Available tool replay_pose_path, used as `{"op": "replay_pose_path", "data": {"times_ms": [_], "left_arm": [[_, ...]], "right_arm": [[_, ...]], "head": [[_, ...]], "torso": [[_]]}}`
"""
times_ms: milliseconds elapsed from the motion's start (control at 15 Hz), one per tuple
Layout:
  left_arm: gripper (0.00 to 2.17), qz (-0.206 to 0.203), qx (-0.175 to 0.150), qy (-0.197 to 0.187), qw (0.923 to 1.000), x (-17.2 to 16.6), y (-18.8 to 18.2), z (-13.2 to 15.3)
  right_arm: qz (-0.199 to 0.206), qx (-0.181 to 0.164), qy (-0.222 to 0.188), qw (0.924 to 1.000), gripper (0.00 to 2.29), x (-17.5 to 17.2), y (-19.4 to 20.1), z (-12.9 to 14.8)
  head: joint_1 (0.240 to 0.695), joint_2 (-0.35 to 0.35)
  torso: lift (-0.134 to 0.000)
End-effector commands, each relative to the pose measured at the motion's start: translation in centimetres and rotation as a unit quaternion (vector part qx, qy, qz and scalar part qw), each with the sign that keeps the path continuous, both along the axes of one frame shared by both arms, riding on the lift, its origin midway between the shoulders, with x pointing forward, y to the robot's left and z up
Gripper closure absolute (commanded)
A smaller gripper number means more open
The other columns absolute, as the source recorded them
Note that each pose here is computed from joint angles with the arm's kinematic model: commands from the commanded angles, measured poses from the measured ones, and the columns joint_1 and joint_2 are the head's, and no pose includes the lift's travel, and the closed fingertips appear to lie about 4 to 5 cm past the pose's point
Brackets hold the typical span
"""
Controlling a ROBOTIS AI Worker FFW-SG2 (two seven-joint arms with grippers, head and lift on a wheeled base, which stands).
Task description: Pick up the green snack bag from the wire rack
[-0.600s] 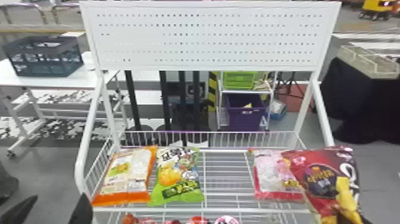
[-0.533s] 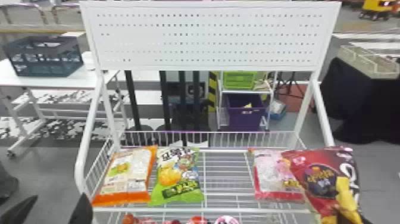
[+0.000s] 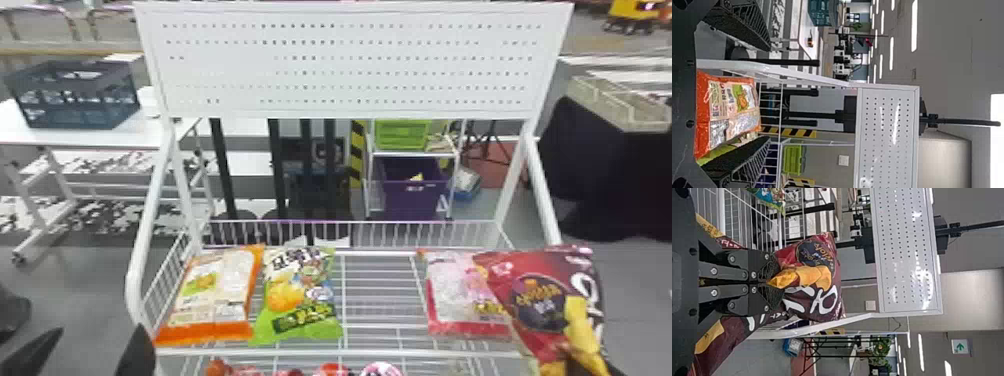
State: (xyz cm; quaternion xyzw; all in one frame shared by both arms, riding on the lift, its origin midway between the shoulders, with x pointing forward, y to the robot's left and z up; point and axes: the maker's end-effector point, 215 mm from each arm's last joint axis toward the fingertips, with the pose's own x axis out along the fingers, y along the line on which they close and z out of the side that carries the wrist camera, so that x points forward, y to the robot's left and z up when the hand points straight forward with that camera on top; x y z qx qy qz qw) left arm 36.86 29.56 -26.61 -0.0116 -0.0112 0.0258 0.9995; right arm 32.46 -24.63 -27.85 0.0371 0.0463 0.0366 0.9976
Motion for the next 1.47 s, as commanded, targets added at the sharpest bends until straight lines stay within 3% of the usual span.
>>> {"op": "replay_pose_path", "data": {"times_ms": [0, 267, 400, 467, 800, 1067, 1400], "left_arm": [[0.09, 0.0, 0.0, 0.0, 1.0, 0.0, 0.0, 0.0], [0.09, -0.018, -0.008, -0.005, 0.9998, 1.5, -2.0, -0.6], [0.09, -0.051, -0.014, -0.008, 0.9986, 3.6, -5.4, -1.6], [0.09, -0.069, -0.002, -0.006, 0.9976, 5.0, -7.8, -2.4], [0.09, -0.121, 0.009, 0.053, 0.9912, 11.4, -14.6, -9.3], [0.09, -0.152, 0.015, 0.083, 0.9848, 16.3, -19.0, -12.3], [0.09, -0.161, 0.036, 0.134, 0.9772, 19.9, -20.0, -16.7]], "right_arm": [[0.001, 0.0, 0.0, 1.0, 2.18, 0.0, 0.1, 0.0], [0.002, 0.002, 0.0, 1.0, 2.18, -0.1, 0.2, 0.1], [0.003, 0.002, 0.001, 1.0, 2.18, -0.1, 0.4, 0.0], [0.003, 0.002, 0.001, 1.0, 2.18, -0.1, 0.5, -0.1], [0.004, 0.002, 0.002, 1.0, 2.18, -0.1, 0.9, -0.4], [0.004, 0.001, 0.003, 1.0, 2.18, -0.1, 1.0, -0.5], [0.002, 0.0, 0.007, 1.0, 2.18, 0.0, 0.9, -1.1]], "head": [[0.499, 0.0], [0.499, 0.0], [0.499, 0.0], [0.499, 0.0], [0.499, 0.0], [0.499, 0.0], [0.499, 0.0]], "torso": [[0.0], [0.0], [0.0], [0.0], [0.0], [0.0], [0.0]]}}
